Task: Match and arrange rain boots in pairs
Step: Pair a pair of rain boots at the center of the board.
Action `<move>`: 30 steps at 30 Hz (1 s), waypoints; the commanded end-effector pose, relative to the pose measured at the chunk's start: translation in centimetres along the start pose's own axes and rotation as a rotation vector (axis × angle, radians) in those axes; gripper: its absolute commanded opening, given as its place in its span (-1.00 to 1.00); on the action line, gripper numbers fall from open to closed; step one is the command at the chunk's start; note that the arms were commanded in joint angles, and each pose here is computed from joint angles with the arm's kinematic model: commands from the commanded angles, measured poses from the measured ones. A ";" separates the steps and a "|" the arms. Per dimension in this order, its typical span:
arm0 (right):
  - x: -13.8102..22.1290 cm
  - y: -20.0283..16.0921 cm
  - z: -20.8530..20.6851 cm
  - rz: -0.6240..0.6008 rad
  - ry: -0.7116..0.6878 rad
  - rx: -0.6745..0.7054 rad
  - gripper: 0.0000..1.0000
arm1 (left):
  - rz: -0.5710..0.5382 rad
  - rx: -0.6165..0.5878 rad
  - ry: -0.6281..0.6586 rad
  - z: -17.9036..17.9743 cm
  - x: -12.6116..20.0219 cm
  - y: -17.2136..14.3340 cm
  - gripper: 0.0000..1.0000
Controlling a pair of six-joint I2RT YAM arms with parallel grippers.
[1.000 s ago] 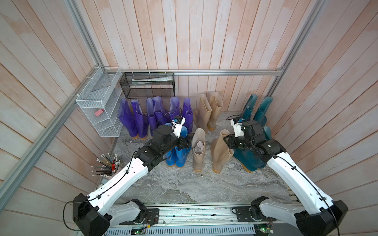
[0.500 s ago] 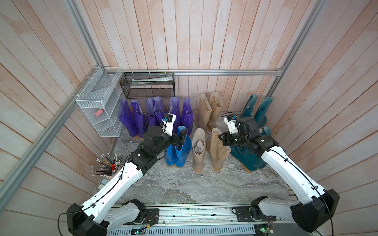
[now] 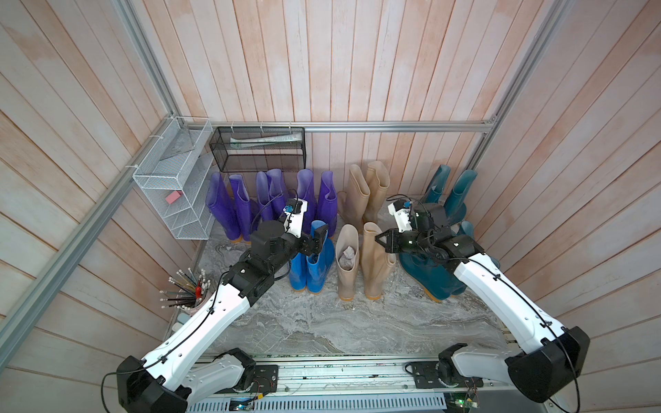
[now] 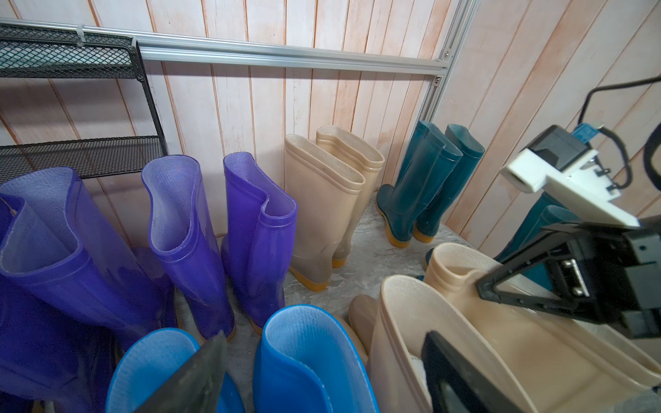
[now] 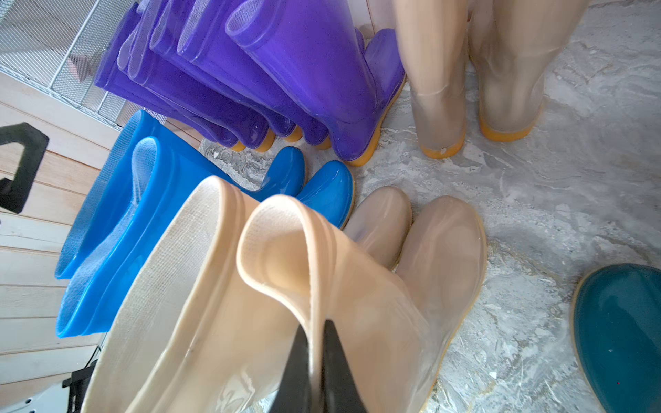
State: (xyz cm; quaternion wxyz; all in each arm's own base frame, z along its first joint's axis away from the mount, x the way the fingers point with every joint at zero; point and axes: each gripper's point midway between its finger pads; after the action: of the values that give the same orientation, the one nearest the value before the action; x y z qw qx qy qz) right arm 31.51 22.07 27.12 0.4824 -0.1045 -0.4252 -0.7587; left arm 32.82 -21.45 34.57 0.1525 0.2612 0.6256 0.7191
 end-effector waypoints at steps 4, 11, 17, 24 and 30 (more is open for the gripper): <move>0.1 0.6 1.6 -0.026 0.094 0.000 -1.00 | -0.026 0.004 0.013 0.3 0.6 0.5 0.76; 1.9 0.8 2.0 -0.100 0.121 -0.051 -1.00 | -0.022 0.008 0.005 0.2 0.4 0.3 0.76; 2.8 1.3 2.4 -0.131 0.146 -0.097 -0.89 | -0.018 0.007 0.013 0.3 0.3 0.2 0.76; 2.4 -0.1 0.6 -0.113 0.086 -0.092 -0.64 | -0.019 0.008 0.013 0.3 0.4 0.2 0.76; 3.3 -0.1 0.0 -0.106 0.013 -0.019 -0.44 | -0.016 0.007 0.014 0.3 0.3 0.1 0.76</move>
State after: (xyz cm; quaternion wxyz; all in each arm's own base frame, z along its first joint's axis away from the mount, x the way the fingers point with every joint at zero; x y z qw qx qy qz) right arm 29.82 20.56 27.69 0.4541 -0.0928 -0.3882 -0.7965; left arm 32.67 -21.31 34.80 0.1542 0.2588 0.6275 0.7179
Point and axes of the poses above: each gripper's point midway between its finger pads, its own x axis back along the fingers, its own z axis along the line the jaws close on, y = z × x, and after that the axes turned 11 degrees about -x, right-handed
